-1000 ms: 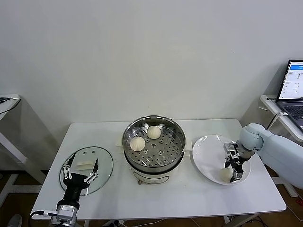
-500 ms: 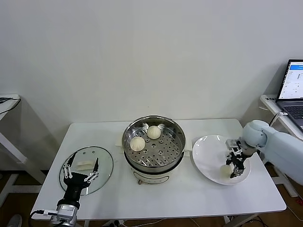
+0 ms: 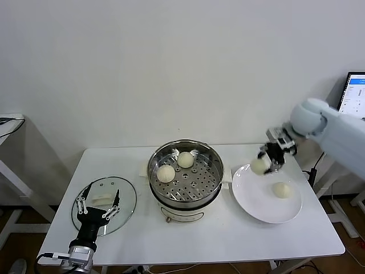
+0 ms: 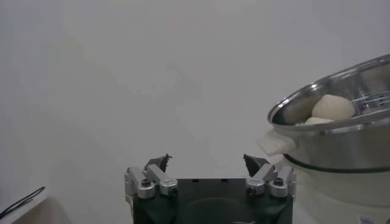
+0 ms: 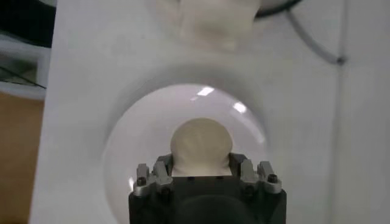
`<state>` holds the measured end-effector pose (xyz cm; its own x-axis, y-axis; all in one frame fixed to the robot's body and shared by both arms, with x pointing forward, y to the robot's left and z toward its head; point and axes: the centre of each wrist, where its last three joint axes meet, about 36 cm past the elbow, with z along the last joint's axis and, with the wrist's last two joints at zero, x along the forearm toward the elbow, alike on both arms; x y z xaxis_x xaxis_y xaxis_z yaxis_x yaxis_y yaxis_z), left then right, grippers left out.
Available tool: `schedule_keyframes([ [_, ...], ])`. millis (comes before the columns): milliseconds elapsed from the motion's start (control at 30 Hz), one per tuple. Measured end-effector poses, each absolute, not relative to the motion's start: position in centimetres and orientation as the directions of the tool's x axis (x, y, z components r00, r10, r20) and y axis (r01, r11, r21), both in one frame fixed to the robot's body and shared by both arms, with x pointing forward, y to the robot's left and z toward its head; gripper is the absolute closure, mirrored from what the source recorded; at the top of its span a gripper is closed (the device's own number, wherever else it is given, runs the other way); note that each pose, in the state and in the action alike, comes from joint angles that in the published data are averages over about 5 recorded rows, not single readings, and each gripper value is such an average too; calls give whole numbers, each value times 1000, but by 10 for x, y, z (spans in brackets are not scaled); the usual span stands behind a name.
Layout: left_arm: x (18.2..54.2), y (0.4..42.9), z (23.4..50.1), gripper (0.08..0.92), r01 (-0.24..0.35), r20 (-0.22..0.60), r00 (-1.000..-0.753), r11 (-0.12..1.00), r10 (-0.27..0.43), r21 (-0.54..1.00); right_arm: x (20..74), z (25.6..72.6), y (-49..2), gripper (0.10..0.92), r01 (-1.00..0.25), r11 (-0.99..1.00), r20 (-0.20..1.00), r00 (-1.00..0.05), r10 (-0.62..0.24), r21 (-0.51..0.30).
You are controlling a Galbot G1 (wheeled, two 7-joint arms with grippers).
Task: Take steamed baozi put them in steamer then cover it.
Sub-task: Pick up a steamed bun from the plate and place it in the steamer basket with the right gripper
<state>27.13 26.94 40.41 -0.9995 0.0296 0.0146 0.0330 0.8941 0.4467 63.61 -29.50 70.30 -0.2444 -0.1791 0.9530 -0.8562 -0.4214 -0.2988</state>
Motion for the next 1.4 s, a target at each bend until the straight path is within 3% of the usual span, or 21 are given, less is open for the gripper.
schedule_keyframes([
  [267, 270, 273, 405, 177, 27, 12, -1000, 892, 24, 452, 625, 736, -214, 374, -616, -718, 942, -282, -181, -323],
  [767, 273, 277, 404, 177, 20, 9, -1000, 891, 18, 453, 602, 706, -103, 345, -146, -967, 957, -234, -170, -207],
  [1033, 274, 279, 402, 177, 18, 13, -1000, 891, 13, 454, 594, 674, -71, 344, -20, -986, 973, -161, -163, -168],
  [1400, 275, 283, 400, 177, 13, 16, -1000, 890, 6, 456, 589, 639, -47, 328, 30, -992, 989, -86, -124, -122],
])
